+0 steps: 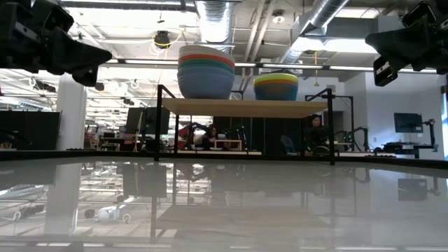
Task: Place and stack bowls onto a shelf
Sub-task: Return to Home Position
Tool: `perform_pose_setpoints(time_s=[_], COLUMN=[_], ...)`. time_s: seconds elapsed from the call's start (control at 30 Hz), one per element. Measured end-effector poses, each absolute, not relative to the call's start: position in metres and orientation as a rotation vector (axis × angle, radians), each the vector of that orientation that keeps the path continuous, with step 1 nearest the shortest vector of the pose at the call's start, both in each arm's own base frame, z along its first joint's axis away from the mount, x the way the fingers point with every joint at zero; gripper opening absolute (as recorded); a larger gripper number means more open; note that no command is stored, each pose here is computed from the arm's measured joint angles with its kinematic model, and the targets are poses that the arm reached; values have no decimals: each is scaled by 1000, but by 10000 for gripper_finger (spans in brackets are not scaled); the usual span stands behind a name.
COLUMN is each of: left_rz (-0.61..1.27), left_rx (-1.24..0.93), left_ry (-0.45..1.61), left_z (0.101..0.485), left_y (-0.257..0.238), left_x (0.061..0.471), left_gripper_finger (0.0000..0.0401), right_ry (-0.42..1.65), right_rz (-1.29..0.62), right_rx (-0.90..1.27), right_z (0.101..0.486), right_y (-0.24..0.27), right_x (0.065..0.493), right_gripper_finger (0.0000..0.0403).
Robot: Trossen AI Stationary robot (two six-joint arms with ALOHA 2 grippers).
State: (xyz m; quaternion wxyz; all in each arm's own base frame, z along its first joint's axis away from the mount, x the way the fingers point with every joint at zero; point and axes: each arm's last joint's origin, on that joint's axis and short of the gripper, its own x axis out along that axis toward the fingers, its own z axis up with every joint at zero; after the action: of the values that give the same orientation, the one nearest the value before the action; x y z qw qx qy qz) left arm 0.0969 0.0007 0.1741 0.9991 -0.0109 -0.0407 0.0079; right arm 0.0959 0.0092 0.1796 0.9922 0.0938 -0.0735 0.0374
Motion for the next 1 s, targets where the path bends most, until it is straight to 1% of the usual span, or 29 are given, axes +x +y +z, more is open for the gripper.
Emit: perform_pose_setpoints(time_s=[0.23,0.47,0.73,0.83,1.0], left_rz=[69,225,221,213,130], left_rx=[-67,-109,-101,-143,-135], left_ry=[-65,-82,-81,-84,-64], left_z=[172,173,173,172,171], left_y=[2,7,7,6,4], left_x=[97,96,96,97,97], left_gripper_finger=[0,0,0,0,0], right_ry=[-143,-94,-34,-30,-25], right_rz=[69,65,61,61,61], right_rx=[189,185,180,180,179], right_z=[179,174,168,168,168], right_y=[9,9,9,9,9], right_x=[96,97,97,97,97], right_gripper_finger=[38,38,38,38,38])
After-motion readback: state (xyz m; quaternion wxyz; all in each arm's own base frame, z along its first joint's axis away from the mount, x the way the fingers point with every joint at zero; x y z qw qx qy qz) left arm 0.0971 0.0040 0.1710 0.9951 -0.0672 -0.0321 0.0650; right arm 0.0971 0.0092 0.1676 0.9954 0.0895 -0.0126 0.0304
